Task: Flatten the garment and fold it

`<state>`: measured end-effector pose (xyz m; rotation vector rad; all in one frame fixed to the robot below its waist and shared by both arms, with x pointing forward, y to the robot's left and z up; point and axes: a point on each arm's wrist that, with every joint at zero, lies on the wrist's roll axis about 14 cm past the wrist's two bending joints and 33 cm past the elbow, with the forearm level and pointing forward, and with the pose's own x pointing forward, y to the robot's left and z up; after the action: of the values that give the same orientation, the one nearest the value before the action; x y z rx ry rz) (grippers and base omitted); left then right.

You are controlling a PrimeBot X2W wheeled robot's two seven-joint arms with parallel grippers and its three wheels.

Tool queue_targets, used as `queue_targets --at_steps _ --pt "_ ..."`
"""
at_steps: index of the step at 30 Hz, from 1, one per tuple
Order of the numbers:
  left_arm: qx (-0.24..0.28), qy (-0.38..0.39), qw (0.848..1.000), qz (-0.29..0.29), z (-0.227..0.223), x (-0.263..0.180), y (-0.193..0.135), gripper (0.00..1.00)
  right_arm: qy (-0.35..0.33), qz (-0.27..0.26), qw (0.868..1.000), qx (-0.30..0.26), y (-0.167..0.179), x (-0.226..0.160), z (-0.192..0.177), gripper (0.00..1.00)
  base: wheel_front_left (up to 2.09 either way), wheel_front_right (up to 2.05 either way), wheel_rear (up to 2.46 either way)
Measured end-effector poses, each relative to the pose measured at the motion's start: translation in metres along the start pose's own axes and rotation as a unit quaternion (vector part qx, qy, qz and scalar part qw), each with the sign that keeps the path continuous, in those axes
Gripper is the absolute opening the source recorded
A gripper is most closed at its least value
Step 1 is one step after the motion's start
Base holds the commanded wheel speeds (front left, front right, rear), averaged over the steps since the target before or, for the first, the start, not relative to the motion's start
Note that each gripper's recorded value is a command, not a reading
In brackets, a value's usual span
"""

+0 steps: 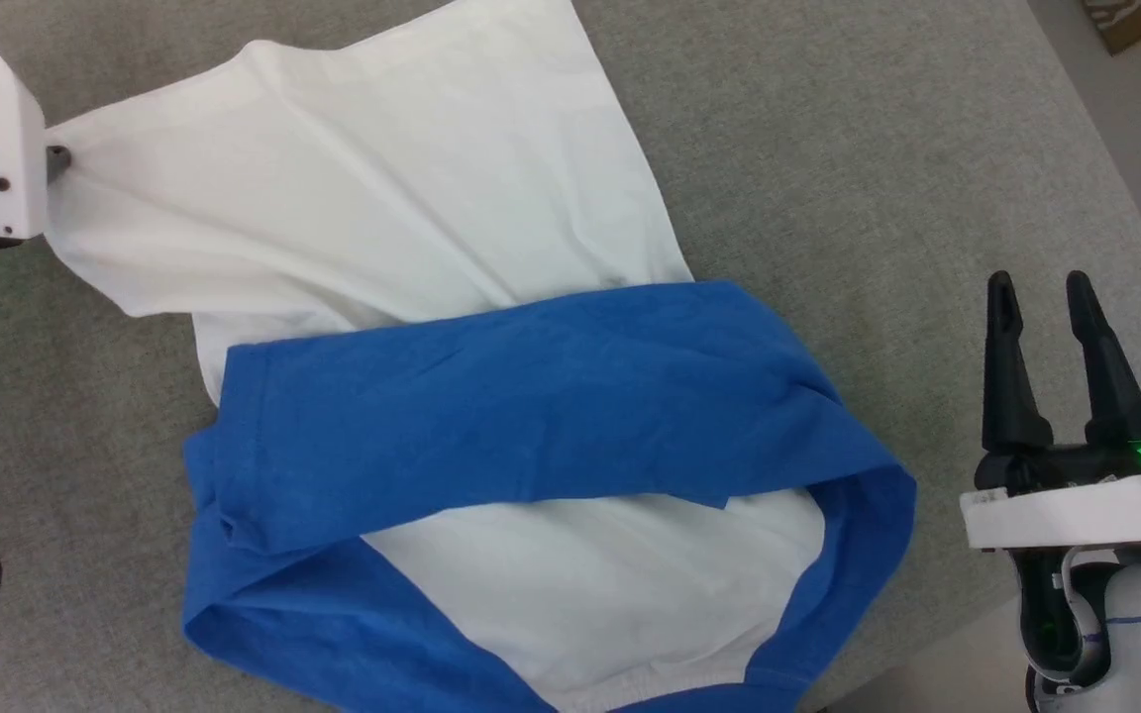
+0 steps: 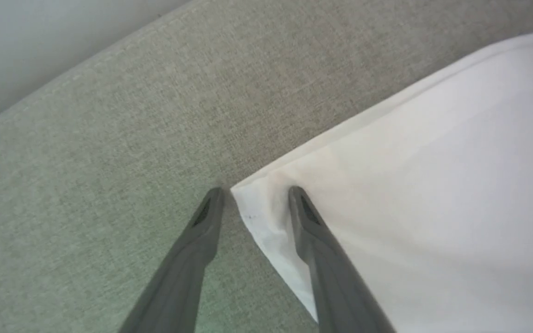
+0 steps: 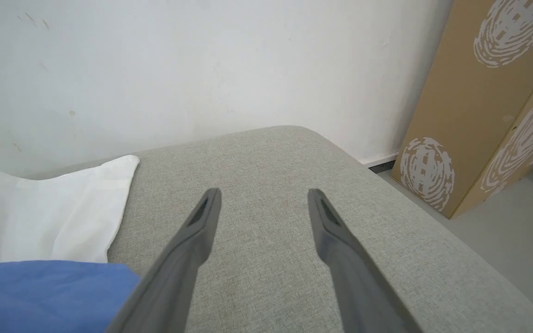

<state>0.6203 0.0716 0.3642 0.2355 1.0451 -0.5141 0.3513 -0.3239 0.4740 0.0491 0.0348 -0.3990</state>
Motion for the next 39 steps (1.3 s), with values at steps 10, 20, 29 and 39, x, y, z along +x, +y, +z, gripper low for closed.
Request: queue_targets --at_steps 10,20,29,39 --pt "0.026 -0.153 0.988 0.004 0.027 -0.023 -0.014 0.0 0.025 0.043 0.998 -0.029 0.022 0.017 -0.006 1.0 0.0 0.0 0.0" --pt "0.07 -0.275 0.959 -0.007 0.046 -0.078 -0.04 0.0 0.149 0.223 0.957 -0.111 0.097 0.079 0.006 1.0 0.0 0.0 0.0" --pt "0.093 -0.357 0.929 -0.025 0.047 -0.116 -0.059 0.0 0.266 0.283 0.897 -0.211 0.142 0.136 -0.011 1.0 0.0 0.0 0.0" --pt "0.092 -0.366 0.925 -0.045 0.025 -0.114 -0.071 0.0 0.331 0.298 0.853 -0.274 0.185 0.186 -0.063 1.0 0.0 0.0 0.0"
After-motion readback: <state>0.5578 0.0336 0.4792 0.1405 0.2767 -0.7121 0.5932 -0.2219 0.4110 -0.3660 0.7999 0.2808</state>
